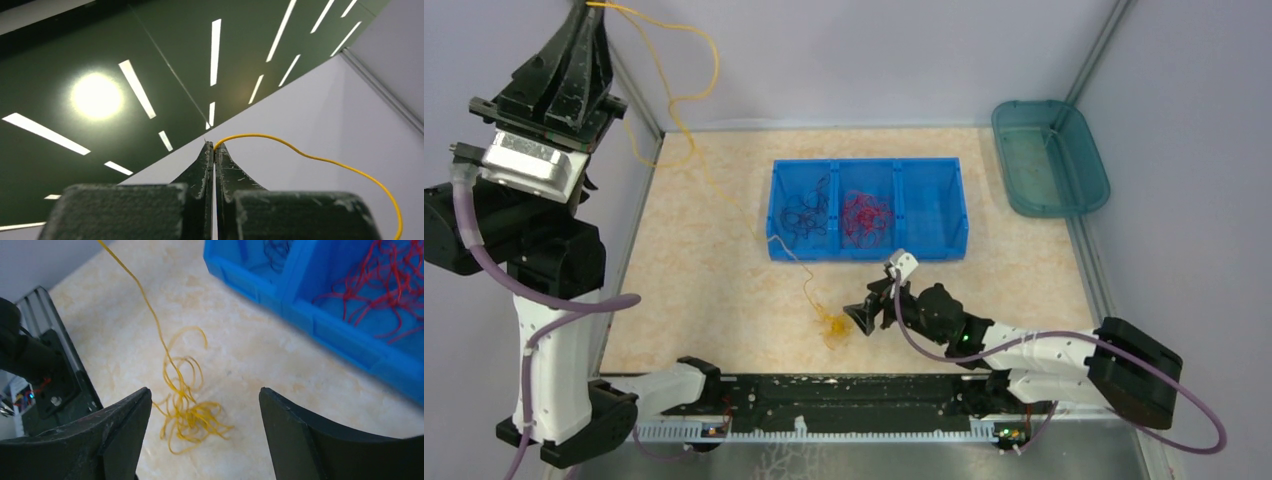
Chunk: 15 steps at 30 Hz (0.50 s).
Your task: Untangle the cables
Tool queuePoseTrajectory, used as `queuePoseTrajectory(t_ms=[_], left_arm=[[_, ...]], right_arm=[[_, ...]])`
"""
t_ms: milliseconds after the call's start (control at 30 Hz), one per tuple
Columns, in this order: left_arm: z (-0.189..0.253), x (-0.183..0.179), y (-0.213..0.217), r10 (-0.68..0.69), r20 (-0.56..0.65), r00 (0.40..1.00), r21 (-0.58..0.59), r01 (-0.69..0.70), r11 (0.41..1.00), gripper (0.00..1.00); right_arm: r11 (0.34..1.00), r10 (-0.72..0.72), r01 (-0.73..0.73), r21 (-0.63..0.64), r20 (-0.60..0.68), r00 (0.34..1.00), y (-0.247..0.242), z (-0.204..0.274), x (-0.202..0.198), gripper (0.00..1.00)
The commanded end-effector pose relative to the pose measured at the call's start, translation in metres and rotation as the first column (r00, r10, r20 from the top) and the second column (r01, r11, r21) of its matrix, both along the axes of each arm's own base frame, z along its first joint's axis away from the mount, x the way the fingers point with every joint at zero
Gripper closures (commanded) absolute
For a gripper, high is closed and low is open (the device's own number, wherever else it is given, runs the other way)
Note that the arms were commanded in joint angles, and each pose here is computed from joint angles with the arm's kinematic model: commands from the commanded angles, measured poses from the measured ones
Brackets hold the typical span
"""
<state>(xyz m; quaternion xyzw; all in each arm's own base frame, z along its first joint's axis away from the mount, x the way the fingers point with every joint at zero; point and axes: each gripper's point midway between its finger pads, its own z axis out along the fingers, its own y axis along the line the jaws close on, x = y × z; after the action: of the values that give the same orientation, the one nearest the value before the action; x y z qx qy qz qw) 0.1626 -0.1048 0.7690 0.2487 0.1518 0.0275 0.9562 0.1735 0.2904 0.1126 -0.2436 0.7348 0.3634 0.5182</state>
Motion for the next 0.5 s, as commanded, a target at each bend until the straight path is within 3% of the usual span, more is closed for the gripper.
queuePoseTrajectory(t_ms=[0,100,267,467], left_arm=[[-0.018,-0.013,-0.025,-0.134,-0.050,0.990,0.116,0.139,0.984,1.00],[-0.023,-0.012,-0.031,-0.186,-0.098,0.978,0.114,0.197,0.974,1.00],[-0.029,-0.015,-0.032,-0.206,-0.136,0.969,0.113,0.222,0.968,1.00],[-0.033,-0.023,-0.031,-0.214,-0.143,0.966,0.123,0.232,0.965,1.00]], right_arm=[[0.987,0.065,-0.088,0.133,0.170,0.983,0.031,0.093,0.005,0.20],[0.966,0.143,-0.188,0.175,0.241,0.960,0.056,0.129,0.001,0.20],[0.952,0.211,-0.261,0.158,0.274,0.938,0.091,0.142,0.008,0.24],[0.979,0.144,-0.178,0.098,0.279,0.949,0.094,0.124,0.029,0.45]])
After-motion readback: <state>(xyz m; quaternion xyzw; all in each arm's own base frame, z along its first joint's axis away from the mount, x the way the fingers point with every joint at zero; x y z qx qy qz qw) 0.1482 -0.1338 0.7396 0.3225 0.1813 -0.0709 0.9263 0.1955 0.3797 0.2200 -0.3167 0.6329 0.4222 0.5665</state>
